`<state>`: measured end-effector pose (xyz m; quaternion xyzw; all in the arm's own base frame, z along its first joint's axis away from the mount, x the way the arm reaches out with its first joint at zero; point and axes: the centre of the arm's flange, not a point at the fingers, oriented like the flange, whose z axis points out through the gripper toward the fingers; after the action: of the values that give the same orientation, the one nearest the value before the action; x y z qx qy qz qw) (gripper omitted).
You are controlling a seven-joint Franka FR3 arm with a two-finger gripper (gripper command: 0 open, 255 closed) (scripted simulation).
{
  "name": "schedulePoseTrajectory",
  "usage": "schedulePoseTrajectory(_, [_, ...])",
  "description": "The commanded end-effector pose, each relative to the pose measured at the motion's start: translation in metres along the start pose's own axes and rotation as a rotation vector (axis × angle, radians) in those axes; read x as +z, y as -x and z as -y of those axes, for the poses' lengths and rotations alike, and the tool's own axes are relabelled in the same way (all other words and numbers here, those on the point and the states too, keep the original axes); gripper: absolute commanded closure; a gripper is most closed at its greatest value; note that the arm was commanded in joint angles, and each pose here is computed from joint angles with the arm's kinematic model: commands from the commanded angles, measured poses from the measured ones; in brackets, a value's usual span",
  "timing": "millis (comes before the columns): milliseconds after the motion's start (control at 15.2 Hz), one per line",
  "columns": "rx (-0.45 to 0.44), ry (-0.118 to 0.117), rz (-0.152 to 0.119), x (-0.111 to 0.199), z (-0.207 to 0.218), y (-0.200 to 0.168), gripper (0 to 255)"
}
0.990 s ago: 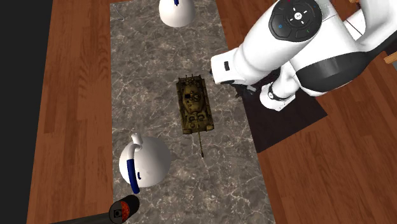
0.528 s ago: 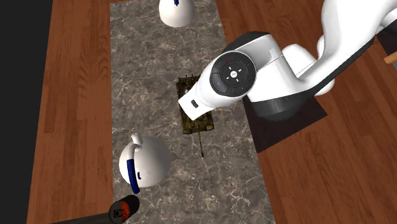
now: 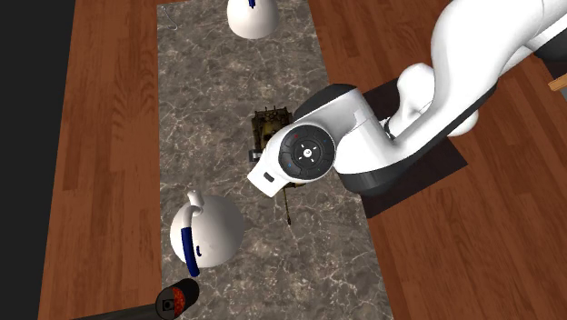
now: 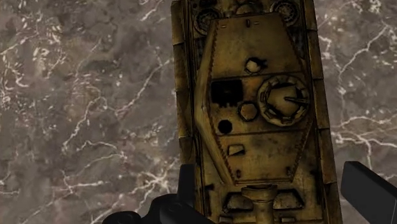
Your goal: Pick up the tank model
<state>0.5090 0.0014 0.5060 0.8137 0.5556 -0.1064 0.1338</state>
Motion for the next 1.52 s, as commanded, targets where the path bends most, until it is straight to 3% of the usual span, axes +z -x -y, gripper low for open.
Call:
schedulePoseTrajectory(0, [-0.002, 0.001, 0.000, 0.010, 0.001, -0.002, 0])
schedulePoseTrajectory(198, [-0.002, 0.001, 0.000, 0.018, 0.002, -0.005, 0])
schedulePoseTrajectory(264, [-0.002, 0.001, 0.000, 0.018, 0.002, -0.005, 255])
schedulePoseTrajectory(858, [-0.002, 0.001, 0.000, 0.018, 0.002, -0.005, 255])
schedulePoseTrajectory(1452, [-0.002, 0.001, 0.000, -0.027, -0.003, 0.010, 255])
